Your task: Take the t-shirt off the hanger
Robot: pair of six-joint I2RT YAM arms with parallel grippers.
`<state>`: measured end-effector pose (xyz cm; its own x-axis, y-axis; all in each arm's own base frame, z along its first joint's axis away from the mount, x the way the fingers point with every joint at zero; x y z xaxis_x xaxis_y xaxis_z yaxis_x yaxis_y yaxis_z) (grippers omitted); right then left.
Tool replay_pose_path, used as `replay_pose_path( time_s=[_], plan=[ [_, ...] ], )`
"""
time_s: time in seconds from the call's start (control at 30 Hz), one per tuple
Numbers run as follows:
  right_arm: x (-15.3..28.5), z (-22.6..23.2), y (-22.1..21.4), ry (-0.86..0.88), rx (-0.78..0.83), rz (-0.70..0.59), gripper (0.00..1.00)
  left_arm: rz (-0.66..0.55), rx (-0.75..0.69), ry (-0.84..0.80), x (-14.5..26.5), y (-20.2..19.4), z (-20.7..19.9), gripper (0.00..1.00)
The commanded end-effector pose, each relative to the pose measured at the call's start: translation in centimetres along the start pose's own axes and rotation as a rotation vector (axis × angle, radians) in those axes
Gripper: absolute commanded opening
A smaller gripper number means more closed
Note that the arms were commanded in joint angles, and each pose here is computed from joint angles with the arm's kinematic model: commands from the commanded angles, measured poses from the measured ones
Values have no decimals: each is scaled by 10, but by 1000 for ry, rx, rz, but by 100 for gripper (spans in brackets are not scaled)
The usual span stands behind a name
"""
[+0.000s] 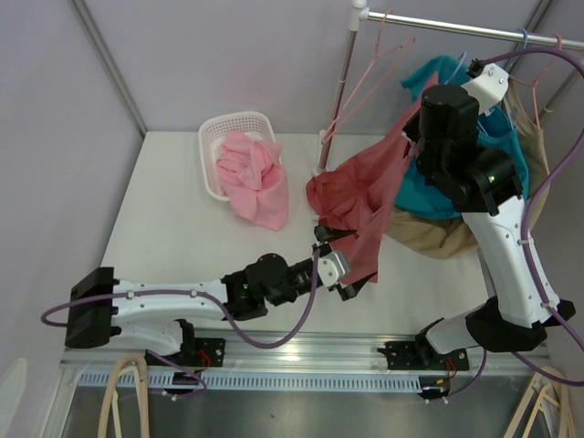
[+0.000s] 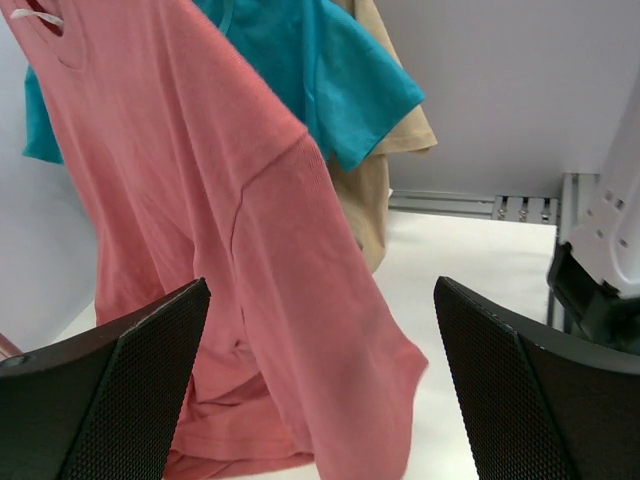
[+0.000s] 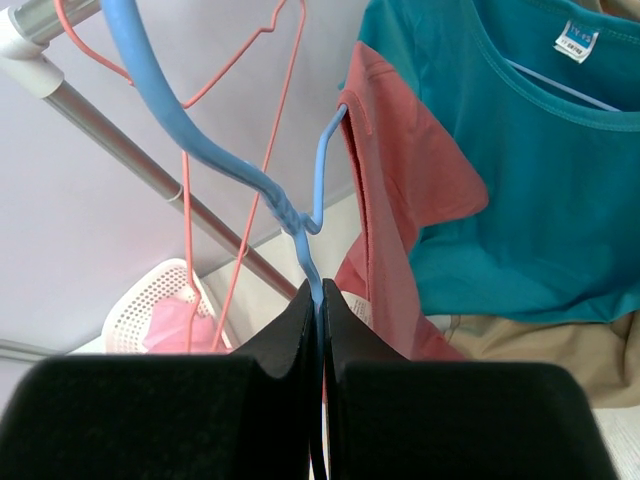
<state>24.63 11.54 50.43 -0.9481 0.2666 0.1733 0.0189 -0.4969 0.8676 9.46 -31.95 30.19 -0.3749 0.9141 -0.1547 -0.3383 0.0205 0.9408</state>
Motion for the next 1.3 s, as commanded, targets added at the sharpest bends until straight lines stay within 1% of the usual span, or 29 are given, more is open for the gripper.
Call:
replay_pose_path(
  time_s=[0.0,0.07,0.13,0.17,0.2,0.23,0.27,0.3,0.33,0.43,0.47,0.53,0.63,0.7,0.73,0.77,0.83,0.87,0.9,0.97,1.0,1.07,1.13,1.17,1.2,1.23,1.27],
  plan=[
    [16,1,26,38,-102,-75,0,-61,32,66,-22,16,3,100],
    [18,1,27,39,-98,-77,0,-46,28,67,-29,14,2,100],
    [18,0,27,35,-91,-81,0,-41,37,54,-38,15,2,96],
    [18,-1,27,34,-88,-82,0,-21,36,50,-39,11,0,83],
    [18,-1,28,36,-88,-83,0,-23,42,56,-43,14,1,74],
    [19,-1,28,34,-87,-85,0,-17,40,57,-44,13,1,68],
    [19,-1,29,38,-88,-84,0,-7,39,61,-45,12,1,57],
    [20,-2,29,41,-87,-83,0,-8,46,83,-47,14,4,53],
    [19,-2,28,42,-88,-80,0,-2,47,82,-49,13,3,51],
    [18,-1,26,44,-89,-78,0,10,45,91,-54,17,5,35],
    [19,-1,26,46,-90,-78,0,10,45,96,-56,21,6,18],
    [17,-1,24,44,-82,-75,0,34,41,107,-57,23,8,1],
    [15,0,21,39,-80,-78,0,51,46,81,-51,22,6,1],
    [12,-1,19,26,-56,-87,0,25,50,51,-41,34,3,1],
    [9,0,19,21,-56,-102,0,35,46,45,-35,32,1,1],
    [6,0,18,15,-48,-106,0,10,51,47,-25,42,3,1],
    [-3,1,17,-1,-27,-114,0,16,48,27,-11,44,-7,1],
    [-6,1,16,-4,-21,-110,0,40,45,31,-3,40,-10,1],
    [-12,1,15,-9,-17,-106,0,23,47,14,8,48,-15,1],
    [-25,-5,19,-16,-23,-98,0,29,44,38,21,51,-18,1],
    [-29,-7,20,-13,-26,-95,0,29,48,15,34,48,-27,1],
    [-42,-13,24,-27,-32,-94,0,45,78,-3,45,41,-34,1],
    [-50,-11,26,-15,-27,-76,0,56,156,-41,55,34,-46,1],
    [-53,-11,28,-18,-26,-74,0,81,172,-63,59,21,-54,1],
    [-57,-11,30,-17,-27,-70,0,68,226,-82,61,21,-63,1],
    [-56,-10,34,-13,-30,-73,0,117,223,-102,63,2,-75,1],
    [-63,-7,31,-14,-23,-61,0,132,235,-112,62,-4,-82,1]
  ],
)
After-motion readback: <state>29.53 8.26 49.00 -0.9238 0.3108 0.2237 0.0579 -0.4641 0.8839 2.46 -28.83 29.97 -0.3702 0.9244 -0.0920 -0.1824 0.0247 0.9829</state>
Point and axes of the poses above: each gripper's point midway between its finger pads, its own x axis back along the fingers, its own z axis along the line the jaws close on, y = z × x, the point moved 10 cm from there along x, back along the fingers, and after that the axes turned 3 degrees about -x, right-handed, at the moved point
